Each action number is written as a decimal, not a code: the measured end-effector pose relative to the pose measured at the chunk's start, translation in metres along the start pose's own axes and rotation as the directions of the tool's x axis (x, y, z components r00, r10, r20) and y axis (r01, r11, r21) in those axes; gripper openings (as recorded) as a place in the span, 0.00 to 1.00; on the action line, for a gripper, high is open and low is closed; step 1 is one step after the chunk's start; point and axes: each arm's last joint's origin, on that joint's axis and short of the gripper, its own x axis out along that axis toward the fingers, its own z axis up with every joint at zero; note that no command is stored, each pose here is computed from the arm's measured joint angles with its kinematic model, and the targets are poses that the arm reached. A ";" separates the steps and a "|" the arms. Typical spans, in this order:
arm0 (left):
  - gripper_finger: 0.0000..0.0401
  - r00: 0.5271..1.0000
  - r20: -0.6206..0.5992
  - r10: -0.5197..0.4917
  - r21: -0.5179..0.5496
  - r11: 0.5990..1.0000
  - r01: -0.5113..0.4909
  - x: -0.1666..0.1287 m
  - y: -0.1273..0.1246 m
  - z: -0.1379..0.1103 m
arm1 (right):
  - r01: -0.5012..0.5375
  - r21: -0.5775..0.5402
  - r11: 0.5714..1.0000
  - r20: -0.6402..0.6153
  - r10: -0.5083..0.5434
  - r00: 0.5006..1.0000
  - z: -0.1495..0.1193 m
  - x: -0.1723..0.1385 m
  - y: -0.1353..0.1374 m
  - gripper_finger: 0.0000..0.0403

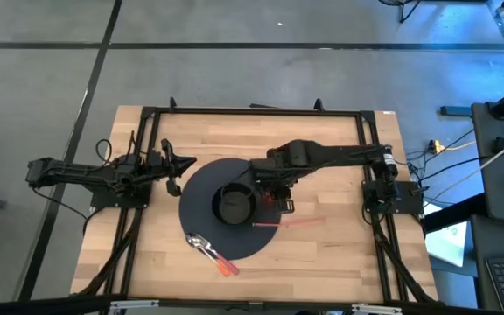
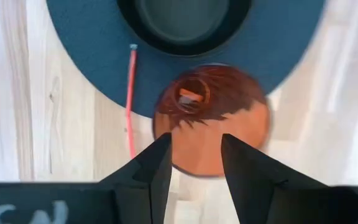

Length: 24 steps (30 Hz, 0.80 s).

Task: Pick & Place Utensil
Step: Put the red straw into the orange cup

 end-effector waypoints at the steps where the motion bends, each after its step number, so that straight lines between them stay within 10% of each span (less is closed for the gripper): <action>1: 0.02 1.000 -0.003 0.000 0.001 1.000 0.000 0.000 0.000 0.000 | 0.013 0.000 1.000 0.010 -0.013 1.000 -0.001 -0.007 0.000 0.35; 24: 0.02 1.000 -0.006 0.000 0.003 1.000 0.000 0.000 0.000 -0.001 | 0.087 0.019 0.996 0.467 -0.086 0.880 -0.124 -0.146 0.000 0.02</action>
